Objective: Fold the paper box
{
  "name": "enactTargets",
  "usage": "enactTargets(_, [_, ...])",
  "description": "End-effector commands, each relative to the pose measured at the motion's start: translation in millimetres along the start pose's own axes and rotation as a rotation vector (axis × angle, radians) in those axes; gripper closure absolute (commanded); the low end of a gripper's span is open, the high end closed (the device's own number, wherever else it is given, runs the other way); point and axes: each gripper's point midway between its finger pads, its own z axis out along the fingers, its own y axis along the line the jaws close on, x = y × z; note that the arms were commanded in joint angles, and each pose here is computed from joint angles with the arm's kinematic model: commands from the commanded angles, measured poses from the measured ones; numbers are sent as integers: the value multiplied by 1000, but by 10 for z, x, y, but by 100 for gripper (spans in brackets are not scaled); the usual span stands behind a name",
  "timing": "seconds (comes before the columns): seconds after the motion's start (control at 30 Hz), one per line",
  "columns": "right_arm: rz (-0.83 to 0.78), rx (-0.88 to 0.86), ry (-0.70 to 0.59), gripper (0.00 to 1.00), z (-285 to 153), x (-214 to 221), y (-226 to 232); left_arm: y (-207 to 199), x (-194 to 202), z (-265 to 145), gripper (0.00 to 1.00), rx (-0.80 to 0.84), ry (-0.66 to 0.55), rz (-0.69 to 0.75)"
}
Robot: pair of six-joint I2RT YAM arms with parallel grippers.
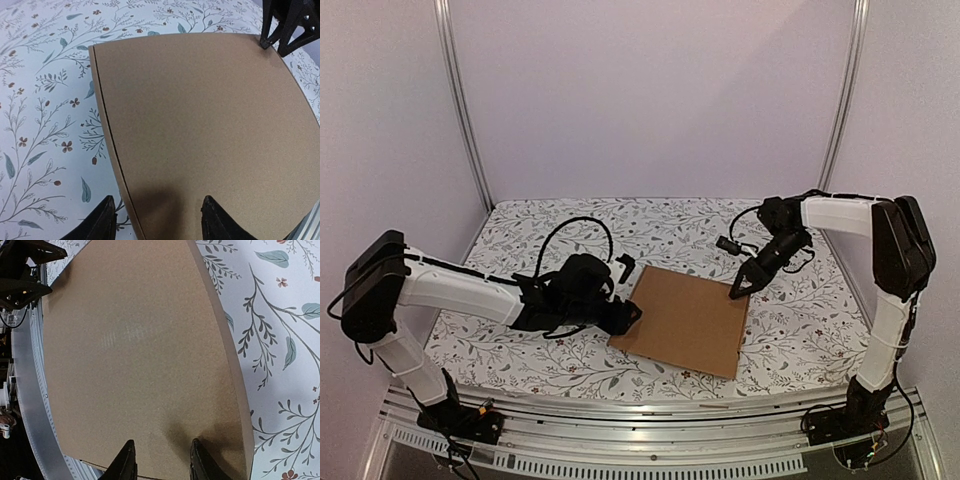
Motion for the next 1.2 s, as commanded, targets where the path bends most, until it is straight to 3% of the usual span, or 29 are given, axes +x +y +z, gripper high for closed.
enactTargets(0.0, [62, -40, 60, 64, 65, 222, 73, -11, 15, 51, 42, 8, 21, 9])
enactTargets(0.17, [41, -11, 72, 63, -15, 266, 112, 11, 16, 47, 43, 3, 25, 24])
enactTargets(0.47, [-60, 66, -64, 57, -436, -309, 188, -19, -131, 17, 43, 15, 7, 50])
enactTargets(0.77, [-61, 16, -3, 57, -80, -429, 100, 28, -153, -91, 43, -7, 5, 47])
enactTargets(1.17, [-30, -18, 42, 60, 127, -310, 45, 19, 127, 9, 43, 16, 92, 25])
